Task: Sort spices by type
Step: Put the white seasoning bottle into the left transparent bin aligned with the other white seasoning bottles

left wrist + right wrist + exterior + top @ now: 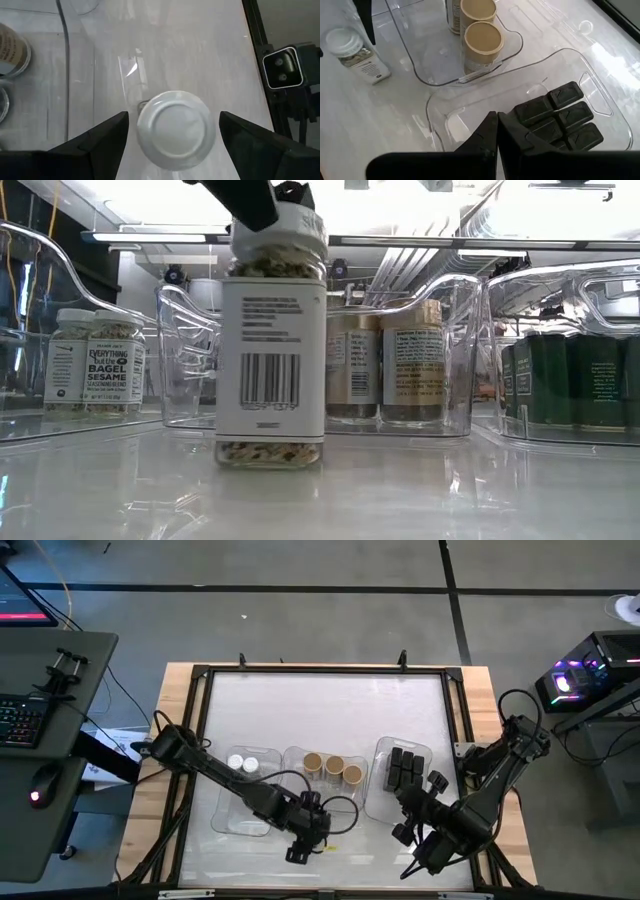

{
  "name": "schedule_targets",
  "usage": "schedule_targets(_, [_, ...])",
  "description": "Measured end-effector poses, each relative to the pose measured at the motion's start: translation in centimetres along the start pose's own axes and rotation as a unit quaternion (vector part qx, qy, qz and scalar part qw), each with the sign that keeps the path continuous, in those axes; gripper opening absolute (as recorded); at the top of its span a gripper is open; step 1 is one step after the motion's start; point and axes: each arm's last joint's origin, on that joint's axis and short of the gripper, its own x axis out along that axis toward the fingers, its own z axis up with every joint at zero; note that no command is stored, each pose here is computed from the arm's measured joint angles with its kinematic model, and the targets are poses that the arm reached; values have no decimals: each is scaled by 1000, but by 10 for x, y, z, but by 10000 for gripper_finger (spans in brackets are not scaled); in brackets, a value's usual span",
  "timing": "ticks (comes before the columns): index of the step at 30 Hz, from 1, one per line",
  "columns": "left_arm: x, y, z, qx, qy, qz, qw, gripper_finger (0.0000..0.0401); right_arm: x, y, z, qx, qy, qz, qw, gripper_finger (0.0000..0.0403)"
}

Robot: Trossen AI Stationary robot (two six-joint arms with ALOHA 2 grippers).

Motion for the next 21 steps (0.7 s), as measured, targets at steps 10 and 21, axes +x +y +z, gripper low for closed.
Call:
schedule_targets(10, [4, -4, -2, 1, 0, 11, 1000, 298, 1, -1, 1, -2, -8, -7, 1000, 0])
schedule_targets(21, [37, -4, -9, -73, 32, 7, 997, 298, 1, -2, 1, -4, -8, -9, 1000, 0])
